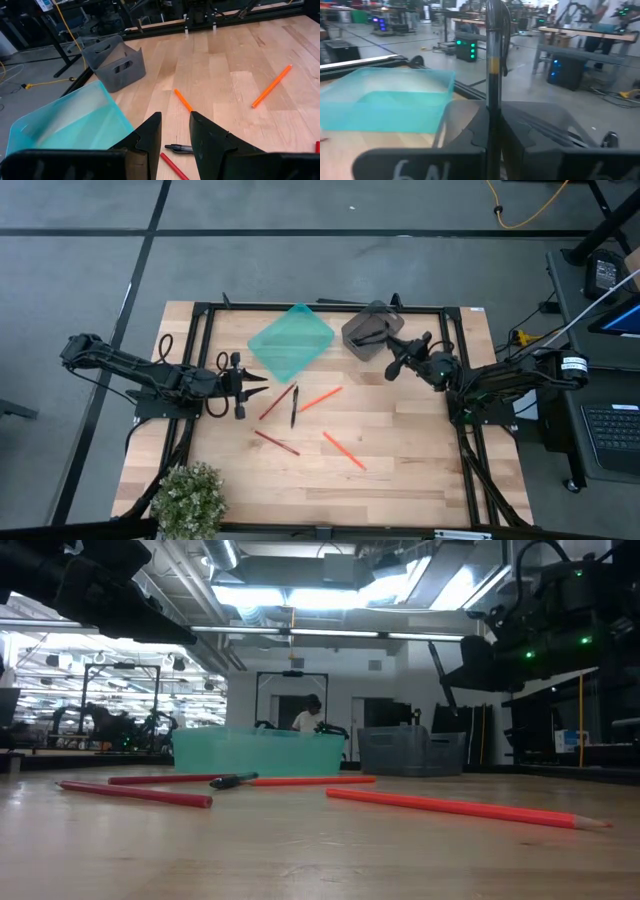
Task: Sort pens & pencils
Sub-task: Put the black pen into the gray bin
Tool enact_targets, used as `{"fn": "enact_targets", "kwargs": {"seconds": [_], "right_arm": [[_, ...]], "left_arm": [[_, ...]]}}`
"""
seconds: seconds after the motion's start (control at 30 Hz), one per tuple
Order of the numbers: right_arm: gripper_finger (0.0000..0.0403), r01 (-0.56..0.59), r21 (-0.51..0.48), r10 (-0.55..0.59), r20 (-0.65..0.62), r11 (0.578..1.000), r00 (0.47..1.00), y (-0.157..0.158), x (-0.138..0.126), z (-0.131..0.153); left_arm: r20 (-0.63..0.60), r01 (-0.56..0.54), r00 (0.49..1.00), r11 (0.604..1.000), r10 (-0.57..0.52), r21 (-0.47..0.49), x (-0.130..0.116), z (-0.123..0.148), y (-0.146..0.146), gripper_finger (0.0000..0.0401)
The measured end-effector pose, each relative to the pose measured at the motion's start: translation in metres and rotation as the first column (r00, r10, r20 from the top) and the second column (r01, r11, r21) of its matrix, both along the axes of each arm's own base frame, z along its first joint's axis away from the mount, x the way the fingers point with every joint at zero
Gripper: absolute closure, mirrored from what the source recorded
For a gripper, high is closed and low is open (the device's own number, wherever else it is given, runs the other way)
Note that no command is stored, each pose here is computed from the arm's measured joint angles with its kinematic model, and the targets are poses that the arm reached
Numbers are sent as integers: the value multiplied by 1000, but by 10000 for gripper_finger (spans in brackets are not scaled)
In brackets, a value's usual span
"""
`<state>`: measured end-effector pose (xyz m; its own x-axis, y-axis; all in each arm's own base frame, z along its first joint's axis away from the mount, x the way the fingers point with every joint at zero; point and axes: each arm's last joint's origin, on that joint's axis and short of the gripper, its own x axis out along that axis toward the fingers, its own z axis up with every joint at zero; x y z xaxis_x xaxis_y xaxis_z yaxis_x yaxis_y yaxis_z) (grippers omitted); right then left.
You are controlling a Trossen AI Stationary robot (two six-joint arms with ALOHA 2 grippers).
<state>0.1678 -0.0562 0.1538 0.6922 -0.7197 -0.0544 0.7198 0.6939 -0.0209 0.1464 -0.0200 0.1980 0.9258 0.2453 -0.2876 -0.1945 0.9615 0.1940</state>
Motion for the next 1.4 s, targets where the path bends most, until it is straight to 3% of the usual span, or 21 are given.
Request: {"fn": "enact_targets", "kwargs": {"seconds": [0.27,0.57,0.83,1.13,1.4], "right_arm": [[377,21,-30,-22,-39,999,999,-9,1,3],[377,37,11,-35,-149,999,988,-45,3,11],[377,-46,25,50,-203,999,978,-70,-4,15],[377,-204,71,213,-478,976,852,-87,4,31],[378,-258,177,312,-598,950,738,-96,14,44]], "left_arm": [[0,0,1000,1000,0,0,0,0,0,307],[-2,2,1000,1000,-2,7,0,0,0,307],[-2,2,1000,1000,-2,8,0,0,0,307],[-2,2,1000,1000,-2,8,0,0,0,307],[-2,2,1000,1000,-2,8,0,0,0,307]]}}
